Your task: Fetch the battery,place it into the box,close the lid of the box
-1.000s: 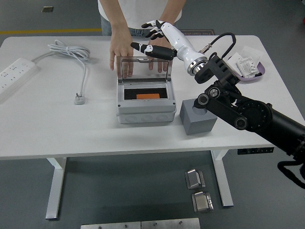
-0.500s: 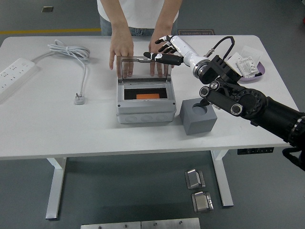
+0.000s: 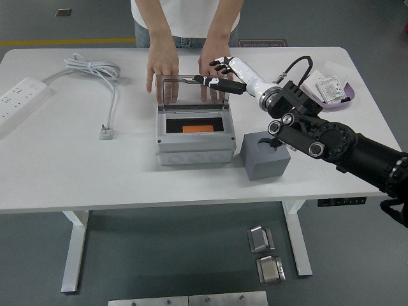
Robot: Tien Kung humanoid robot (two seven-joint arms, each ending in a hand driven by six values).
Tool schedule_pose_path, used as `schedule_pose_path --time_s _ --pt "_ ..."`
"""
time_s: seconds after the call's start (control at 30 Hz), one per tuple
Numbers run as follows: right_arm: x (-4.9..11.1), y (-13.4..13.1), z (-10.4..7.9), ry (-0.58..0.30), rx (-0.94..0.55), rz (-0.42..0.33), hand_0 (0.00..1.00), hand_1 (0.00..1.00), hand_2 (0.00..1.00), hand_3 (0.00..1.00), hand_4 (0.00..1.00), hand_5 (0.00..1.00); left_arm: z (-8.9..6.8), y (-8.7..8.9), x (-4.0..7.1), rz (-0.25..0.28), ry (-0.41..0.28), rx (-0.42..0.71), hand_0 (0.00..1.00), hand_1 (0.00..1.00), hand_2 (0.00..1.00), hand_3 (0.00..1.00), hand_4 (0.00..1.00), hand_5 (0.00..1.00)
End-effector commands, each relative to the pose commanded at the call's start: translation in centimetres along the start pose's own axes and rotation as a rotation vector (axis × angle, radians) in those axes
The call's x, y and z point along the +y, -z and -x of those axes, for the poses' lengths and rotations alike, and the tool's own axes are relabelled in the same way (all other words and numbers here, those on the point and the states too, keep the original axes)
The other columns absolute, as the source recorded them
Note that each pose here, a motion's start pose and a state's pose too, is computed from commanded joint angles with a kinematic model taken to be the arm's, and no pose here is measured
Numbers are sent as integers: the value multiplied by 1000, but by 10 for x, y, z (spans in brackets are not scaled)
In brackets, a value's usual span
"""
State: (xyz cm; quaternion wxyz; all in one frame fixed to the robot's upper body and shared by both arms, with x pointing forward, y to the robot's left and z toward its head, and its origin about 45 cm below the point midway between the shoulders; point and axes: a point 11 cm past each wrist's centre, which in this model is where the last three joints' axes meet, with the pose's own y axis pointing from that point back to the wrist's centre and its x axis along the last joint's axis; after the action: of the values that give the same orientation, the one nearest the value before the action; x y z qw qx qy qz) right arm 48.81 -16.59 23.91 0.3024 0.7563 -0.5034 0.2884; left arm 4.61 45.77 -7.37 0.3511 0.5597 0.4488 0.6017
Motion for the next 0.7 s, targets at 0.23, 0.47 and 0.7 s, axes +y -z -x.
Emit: schedule_pose_path --time_s 0.23,0.47,0.7 --pt "9 6 10 25 26 -41 947 849 840 845 998 849 2 3 -1 -3 3 5 683 700 588 603 351 2" --pt "18 6 24 65 53 -63 943 846 837 846 998 856 4 6 -1 -4 6 8 683 695 587 603 349 2" --pt "28 15 29 86 92 -104 942 842 835 848 998 853 6 8 -2 -5 8 11 684 695 587 603 349 2"
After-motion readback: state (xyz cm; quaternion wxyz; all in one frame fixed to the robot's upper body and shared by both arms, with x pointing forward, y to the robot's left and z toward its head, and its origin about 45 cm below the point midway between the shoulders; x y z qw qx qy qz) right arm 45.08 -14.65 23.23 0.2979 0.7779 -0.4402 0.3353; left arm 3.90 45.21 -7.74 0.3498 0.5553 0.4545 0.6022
